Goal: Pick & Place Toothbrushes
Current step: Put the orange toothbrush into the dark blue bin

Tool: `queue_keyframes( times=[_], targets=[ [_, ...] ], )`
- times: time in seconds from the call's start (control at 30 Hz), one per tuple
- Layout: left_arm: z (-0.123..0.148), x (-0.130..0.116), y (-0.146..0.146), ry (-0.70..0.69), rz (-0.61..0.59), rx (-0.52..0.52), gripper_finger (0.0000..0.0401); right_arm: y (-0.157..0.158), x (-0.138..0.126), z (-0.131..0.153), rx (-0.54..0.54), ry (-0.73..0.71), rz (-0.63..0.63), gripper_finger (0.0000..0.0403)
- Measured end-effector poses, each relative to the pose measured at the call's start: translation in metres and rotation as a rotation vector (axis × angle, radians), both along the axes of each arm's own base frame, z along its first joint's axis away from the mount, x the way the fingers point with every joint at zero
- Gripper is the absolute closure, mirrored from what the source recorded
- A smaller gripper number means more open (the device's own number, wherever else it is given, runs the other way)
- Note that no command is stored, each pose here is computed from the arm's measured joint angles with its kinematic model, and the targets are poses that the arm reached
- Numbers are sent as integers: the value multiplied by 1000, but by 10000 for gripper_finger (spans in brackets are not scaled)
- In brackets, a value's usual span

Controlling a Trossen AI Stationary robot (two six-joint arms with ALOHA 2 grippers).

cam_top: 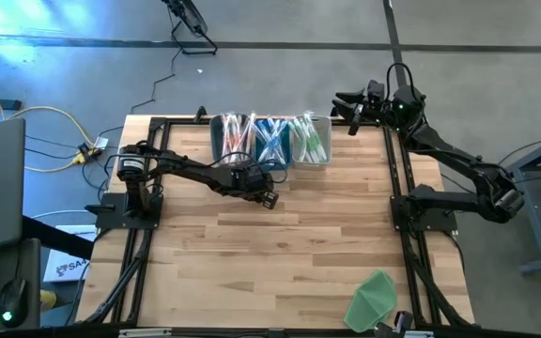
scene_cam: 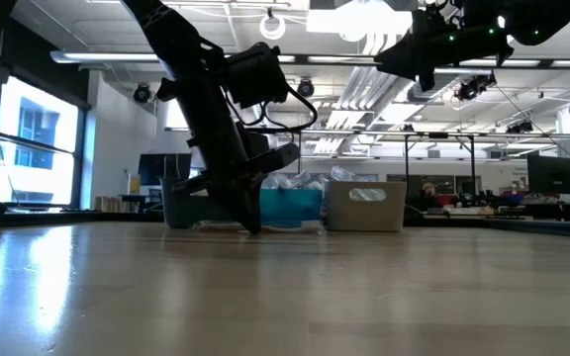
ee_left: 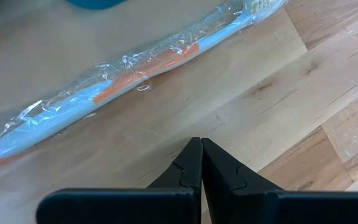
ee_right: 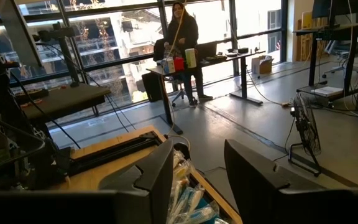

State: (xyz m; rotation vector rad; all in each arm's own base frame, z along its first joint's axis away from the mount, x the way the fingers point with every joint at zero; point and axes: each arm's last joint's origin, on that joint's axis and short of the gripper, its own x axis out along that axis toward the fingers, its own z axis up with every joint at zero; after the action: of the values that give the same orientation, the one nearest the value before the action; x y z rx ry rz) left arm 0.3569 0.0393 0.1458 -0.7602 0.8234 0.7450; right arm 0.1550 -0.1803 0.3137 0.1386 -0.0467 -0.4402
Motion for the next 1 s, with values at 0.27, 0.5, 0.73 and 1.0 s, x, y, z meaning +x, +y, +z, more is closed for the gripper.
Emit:
queue_keyframes(
  times=[0.27,0.5,0.73,1.0],
  targets=[
    [0,0,0,0,0,0,401,0,0,0,0,0,0,267],
    [0,0,0,0,0,0,401,0,0,0,0,0,0,267],
    [0,0,0,-1,0,0,401,0,0,0,0,0,0,267],
    [17,-1,0,-41,-23,42,401,0,0,0,0,0,0,267]
  ],
)
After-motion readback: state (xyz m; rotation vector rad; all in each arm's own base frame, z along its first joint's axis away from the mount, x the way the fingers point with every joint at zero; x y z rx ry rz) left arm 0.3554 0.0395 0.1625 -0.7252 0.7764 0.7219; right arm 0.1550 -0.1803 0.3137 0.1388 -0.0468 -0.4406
